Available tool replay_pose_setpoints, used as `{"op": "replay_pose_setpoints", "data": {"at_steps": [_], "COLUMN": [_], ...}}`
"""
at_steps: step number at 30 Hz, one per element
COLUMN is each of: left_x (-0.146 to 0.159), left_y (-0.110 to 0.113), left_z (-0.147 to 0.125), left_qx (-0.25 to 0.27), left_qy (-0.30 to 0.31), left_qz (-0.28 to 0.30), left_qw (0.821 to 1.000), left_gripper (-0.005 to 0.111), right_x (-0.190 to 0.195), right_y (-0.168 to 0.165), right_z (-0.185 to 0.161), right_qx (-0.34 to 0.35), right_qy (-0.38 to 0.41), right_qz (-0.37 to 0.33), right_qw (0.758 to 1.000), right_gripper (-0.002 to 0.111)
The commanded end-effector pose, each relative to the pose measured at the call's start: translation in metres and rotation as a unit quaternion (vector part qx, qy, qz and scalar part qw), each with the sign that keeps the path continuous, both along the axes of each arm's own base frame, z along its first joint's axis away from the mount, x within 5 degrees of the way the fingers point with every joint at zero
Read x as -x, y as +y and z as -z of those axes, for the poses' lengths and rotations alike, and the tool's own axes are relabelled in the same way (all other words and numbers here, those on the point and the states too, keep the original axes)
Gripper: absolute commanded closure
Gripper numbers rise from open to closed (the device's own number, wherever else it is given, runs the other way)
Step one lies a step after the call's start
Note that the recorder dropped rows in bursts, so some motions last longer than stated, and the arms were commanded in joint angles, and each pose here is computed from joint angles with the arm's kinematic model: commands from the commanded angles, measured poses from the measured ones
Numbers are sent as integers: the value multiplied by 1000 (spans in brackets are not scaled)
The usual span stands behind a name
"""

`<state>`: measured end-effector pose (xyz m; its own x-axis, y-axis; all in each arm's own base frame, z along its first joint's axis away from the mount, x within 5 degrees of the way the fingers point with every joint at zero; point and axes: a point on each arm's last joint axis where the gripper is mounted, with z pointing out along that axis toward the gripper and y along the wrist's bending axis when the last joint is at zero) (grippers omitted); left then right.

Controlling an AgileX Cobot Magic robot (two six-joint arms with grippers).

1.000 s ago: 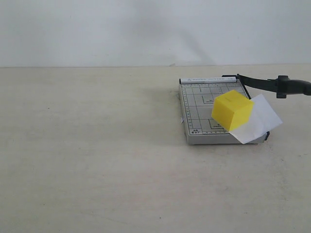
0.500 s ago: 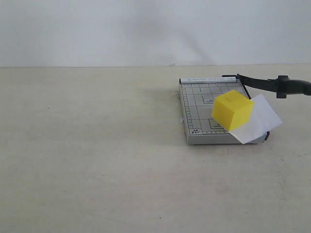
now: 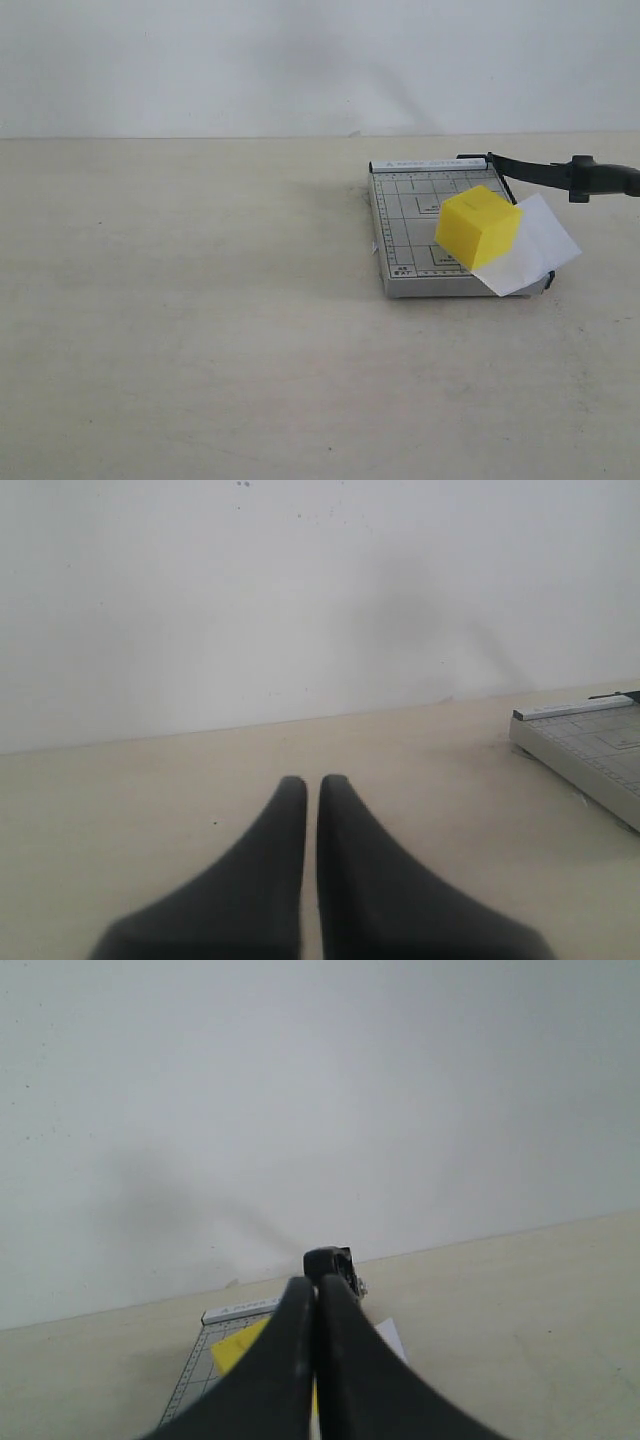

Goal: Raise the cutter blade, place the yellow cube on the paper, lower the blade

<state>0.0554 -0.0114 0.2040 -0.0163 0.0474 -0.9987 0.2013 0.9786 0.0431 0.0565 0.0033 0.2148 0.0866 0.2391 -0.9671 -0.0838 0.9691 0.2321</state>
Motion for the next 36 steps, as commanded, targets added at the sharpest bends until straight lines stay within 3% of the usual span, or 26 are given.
{"op": "replay_pose_setpoints", "data": {"at_steps": [1,11,13,16,19,24,25,30,36], "left_x": [0,0,0,0,0,0,0,0,0], "left_y": [0,0,0,0,0,0,0,0,0], "left_z": [1,1,1,1,1,1,1,1,1], "left_qx": [3,3,3,3,3,3,3,3,3], "left_qy": [1,1,1,1,1,1,1,1,1], "left_qz": [0,0,0,0,0,0,0,0,0], "left_qw": [1000,1000,1000,1000,1000,1000,1000,1000,1000], "left_gripper": [102,102,102,102,102,102,102,102,102], "right_x": [1,2,3,10,15,1,-3,-40,-104], "right_y": [-2,-3,-1,3,5,7,7,7,11], "right_z": [-6,-11,-16,-36,-55,-81,-86,-109,-146], "right_qx": [-4,-112,-98,-6,47,46,36,57,150], "right_qy": [-34,-49,-29,-2,14,75,89,223,356], "right_qz": [8,-4,-11,-20,-30,-40,-39,-29,-57], "right_qw": [999,992,995,1000,998,995,995,973,921], "right_gripper": [108,108,108,107,95,50,45,44,44]}}
